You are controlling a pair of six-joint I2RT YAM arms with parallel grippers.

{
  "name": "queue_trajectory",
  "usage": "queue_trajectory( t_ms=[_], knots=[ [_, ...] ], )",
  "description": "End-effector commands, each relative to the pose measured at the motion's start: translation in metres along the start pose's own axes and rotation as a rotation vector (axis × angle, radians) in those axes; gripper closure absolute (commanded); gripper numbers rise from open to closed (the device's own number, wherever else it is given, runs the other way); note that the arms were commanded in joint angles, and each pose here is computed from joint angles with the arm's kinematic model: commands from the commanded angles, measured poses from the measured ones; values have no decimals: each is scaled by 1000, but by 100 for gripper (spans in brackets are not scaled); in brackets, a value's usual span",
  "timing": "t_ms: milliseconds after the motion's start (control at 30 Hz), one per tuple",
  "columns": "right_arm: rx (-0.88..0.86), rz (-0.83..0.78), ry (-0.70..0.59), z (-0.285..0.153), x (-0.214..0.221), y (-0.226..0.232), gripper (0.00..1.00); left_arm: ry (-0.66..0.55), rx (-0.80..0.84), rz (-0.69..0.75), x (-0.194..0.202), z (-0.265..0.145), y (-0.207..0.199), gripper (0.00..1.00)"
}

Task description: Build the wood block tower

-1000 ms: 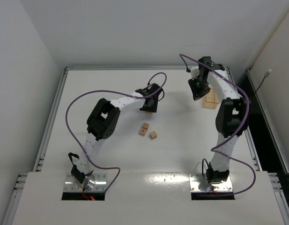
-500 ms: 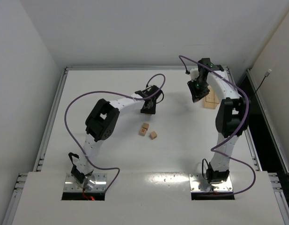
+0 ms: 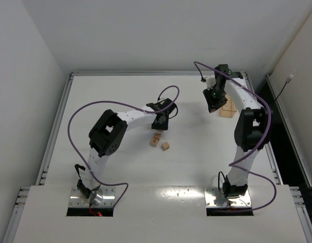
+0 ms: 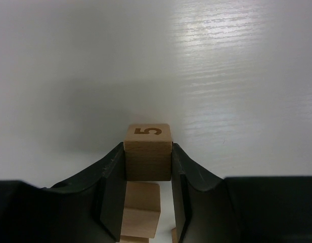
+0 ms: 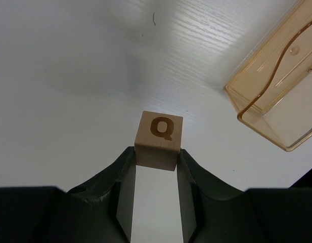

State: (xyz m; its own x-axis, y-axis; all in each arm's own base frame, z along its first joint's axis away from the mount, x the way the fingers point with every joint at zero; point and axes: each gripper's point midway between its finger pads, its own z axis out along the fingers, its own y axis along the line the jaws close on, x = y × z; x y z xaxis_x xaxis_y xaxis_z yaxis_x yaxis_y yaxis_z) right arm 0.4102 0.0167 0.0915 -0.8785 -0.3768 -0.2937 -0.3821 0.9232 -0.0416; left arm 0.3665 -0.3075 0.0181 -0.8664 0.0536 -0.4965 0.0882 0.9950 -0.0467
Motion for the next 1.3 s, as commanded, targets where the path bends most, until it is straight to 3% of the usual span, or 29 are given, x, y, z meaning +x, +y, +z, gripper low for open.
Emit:
queue_trajectory(
  t_ms=[0,100,133,200,267,467,700,967,1133,1267],
  knots=[
    [5,-3,-61,-22,-6,4,100,-30,44,-25,-8,-21,-9,100],
    [17,-3,-60,-26,-2,4,100,-22,55,-24,-7,-21,-11,99],
    [17,-3,-60,-26,-2,4,100,-14,50,-22,-4,-18,-11,89],
    [17,-12,-60,-28,0,4,100,-8,59,-22,-3,-18,-12,79],
    [17,-12,-60,-28,0,4,100,5,62,-19,1,-15,-13,59],
    [26,-12,-57,-28,1,2,100,14,90,-12,1,-14,-19,31],
    [-1,-22,-68,-25,-1,7,100,-90,102,-3,-23,-36,-26,30],
    [46,-89,-155,-33,-14,10,100,-369,128,4,-97,-124,-26,26],
    [-19,-221,-202,-33,-31,42,100,-462,42,-98,-136,-155,33,18],
    [-99,-356,-213,-29,-59,81,100,-470,-98,-235,-166,-145,135,15]
  ],
)
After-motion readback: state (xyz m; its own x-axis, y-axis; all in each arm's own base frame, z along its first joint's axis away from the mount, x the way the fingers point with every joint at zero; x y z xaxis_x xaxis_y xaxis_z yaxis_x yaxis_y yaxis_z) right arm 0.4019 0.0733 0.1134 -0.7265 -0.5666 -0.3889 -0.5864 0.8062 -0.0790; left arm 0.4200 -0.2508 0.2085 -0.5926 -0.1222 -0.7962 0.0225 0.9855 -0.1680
